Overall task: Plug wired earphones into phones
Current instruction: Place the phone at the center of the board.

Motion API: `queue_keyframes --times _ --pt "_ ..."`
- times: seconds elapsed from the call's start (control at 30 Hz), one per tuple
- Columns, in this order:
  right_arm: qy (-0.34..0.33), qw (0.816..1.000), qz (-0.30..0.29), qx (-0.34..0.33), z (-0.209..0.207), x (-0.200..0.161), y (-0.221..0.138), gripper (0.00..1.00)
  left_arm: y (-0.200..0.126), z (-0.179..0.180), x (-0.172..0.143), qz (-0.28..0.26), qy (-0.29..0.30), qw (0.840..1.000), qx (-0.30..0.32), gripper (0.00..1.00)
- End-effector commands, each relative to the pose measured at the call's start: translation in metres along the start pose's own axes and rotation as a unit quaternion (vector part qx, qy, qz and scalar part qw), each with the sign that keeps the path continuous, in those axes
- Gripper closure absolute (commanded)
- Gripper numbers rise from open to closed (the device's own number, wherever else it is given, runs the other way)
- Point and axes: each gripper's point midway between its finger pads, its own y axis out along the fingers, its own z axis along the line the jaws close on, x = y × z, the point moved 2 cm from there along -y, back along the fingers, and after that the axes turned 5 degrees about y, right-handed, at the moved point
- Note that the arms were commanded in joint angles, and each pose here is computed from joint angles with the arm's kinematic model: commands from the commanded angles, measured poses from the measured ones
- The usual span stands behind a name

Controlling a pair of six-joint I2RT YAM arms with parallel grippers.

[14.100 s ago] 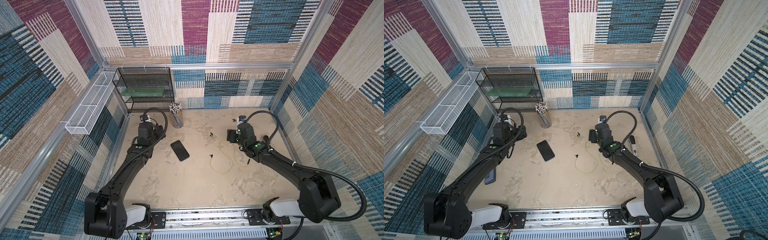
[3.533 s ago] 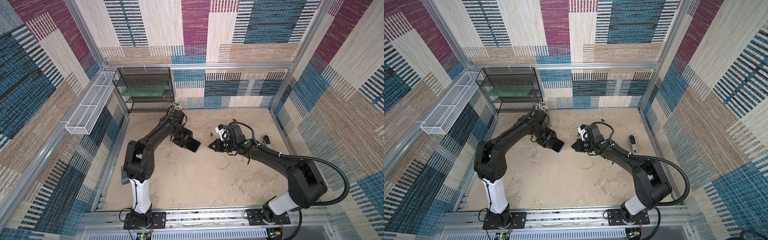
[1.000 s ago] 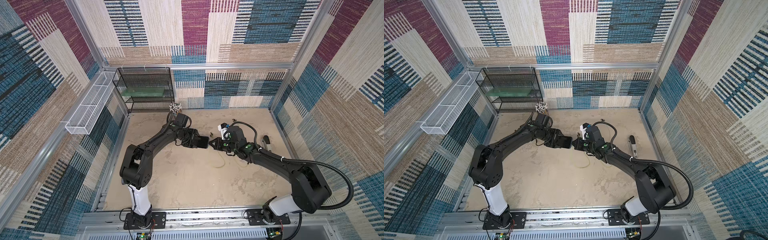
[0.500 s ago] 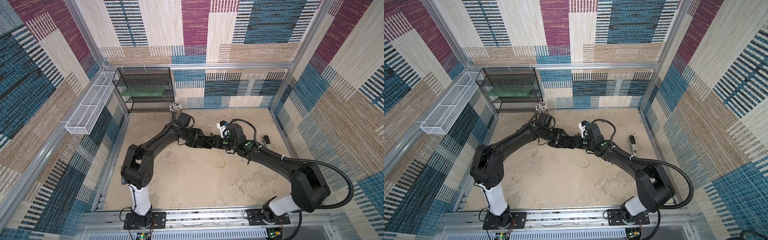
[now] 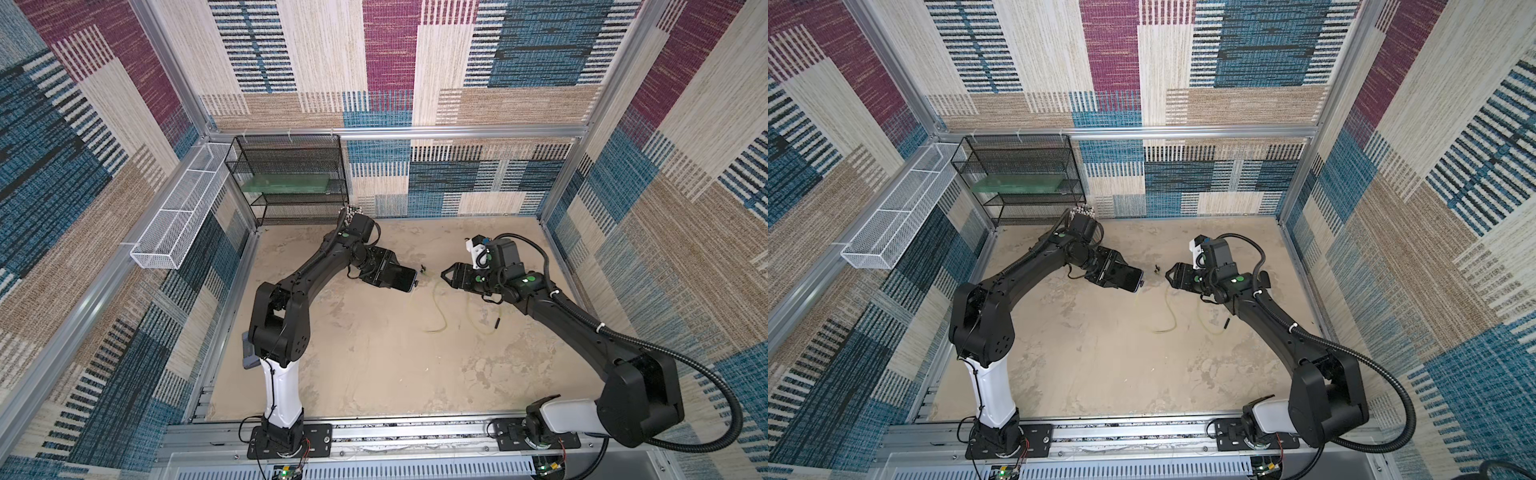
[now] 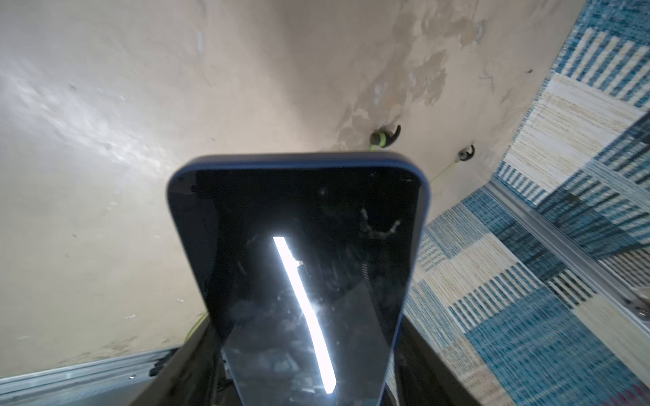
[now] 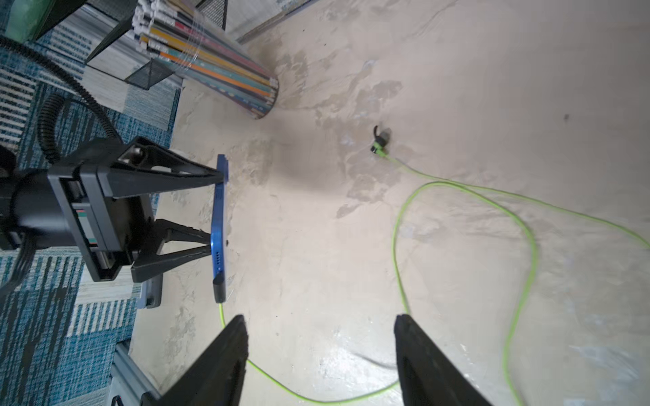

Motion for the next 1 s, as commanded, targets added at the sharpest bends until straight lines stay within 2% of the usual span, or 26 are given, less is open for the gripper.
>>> queue_keyframes --times 0.0,0.13,0.3,0.6,0.97 --pt "-0.01 0.999 0.004 -0.031 -0.015 -0.004 -0.004 0.31 -0.006 0.028 0.006 -0.012 0.085 0.992 0.089 0.75" --pt "-0.005 0.999 0.01 -0.047 -0.025 -0.011 -0.002 0.31 -0.008 0.045 0.017 -0.024 0.143 0.978 0.152 0.74" --pt "-0.003 0.998 0.006 -0.057 -0.03 -0.013 -0.004 0.31 -0.008 0.065 0.031 -0.043 0.176 0.96 0.213 0.73" --pt "0.006 0.998 -0.002 -0.065 -0.038 -0.018 -0.004 0.31 -0.007 0.083 0.063 -0.117 0.182 0.934 0.284 0.72" --pt "0.014 0.998 -0.009 -0.064 -0.041 -0.022 -0.007 0.32 0.023 0.094 0.072 -0.134 0.17 0.938 0.27 0.71"
